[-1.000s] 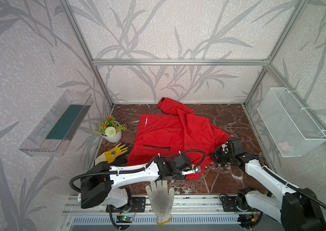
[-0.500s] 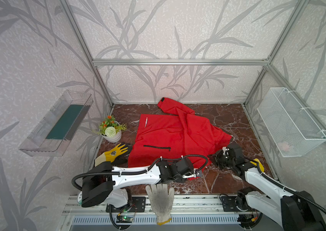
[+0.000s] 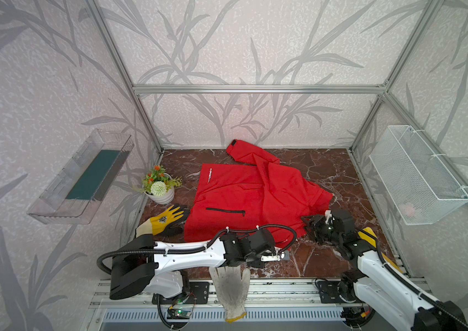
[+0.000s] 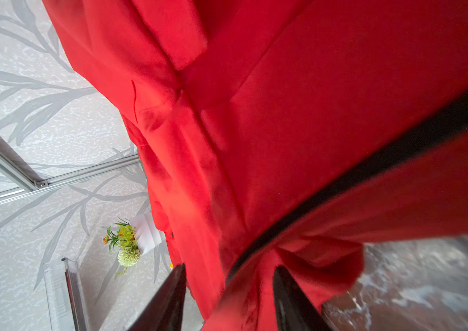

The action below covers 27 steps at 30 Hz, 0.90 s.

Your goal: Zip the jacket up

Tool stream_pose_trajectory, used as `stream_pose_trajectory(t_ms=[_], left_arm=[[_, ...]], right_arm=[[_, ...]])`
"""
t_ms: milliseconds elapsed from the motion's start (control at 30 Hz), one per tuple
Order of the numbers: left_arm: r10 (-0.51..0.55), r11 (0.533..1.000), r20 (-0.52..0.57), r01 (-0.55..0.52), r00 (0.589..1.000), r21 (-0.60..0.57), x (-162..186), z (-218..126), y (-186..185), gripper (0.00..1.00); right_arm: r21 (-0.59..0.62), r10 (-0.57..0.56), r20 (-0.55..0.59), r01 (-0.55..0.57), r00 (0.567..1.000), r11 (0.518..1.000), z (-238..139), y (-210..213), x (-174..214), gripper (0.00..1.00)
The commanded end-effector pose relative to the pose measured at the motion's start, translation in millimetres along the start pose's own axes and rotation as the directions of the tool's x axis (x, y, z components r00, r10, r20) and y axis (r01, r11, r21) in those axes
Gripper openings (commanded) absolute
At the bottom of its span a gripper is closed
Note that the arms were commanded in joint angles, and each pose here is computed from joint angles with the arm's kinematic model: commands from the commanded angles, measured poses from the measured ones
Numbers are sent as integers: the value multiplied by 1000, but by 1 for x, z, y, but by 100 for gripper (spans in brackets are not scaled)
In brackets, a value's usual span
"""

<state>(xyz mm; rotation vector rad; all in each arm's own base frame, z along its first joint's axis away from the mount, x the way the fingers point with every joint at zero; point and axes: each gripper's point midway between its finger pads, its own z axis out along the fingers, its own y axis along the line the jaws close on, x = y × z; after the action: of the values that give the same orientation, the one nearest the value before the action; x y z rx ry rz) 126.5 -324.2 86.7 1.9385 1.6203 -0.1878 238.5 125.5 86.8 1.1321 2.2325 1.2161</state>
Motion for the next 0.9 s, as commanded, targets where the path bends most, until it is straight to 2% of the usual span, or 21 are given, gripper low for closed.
stream_pose_trajectory(t_ms=[0,67,133,233,300,333,433,633,867], left_arm=[[-33,999,38,34,999,-26,-18,-10,12,31],[-89,992,77,95,993,-84,-31,-22,29,31],[-127,986,118,139,985,-91,-43,-33,42,32],[-192,978,136,202,972,-59,-52,-34,59,34],[-227,972,122,232,966,-27,-55,-27,68,30],[-252,967,100,254,963,-6,-55,-21,74,27],[-293,956,21,292,956,38,-54,-7,88,0],[-297,934,-86,308,951,182,-54,20,83,0],[-281,926,-155,310,947,215,-46,45,77,0]], right_arm=[[125,-4,24,1,1000,992,-20,-19,2,51],[199,-17,52,6,998,980,-34,-28,1,52],[261,-7,64,-10,998,965,-42,-38,2,51],[257,15,29,-21,999,966,-35,-40,7,48],[229,28,12,-30,1000,973,-29,-38,8,44],[219,35,14,-37,999,975,-27,-38,8,43],[202,20,33,-26,999,979,-29,-34,5,38],[200,17,49,-26,999,979,-34,-37,4,33],[194,27,44,-35,999,980,-33,-39,5,32]])
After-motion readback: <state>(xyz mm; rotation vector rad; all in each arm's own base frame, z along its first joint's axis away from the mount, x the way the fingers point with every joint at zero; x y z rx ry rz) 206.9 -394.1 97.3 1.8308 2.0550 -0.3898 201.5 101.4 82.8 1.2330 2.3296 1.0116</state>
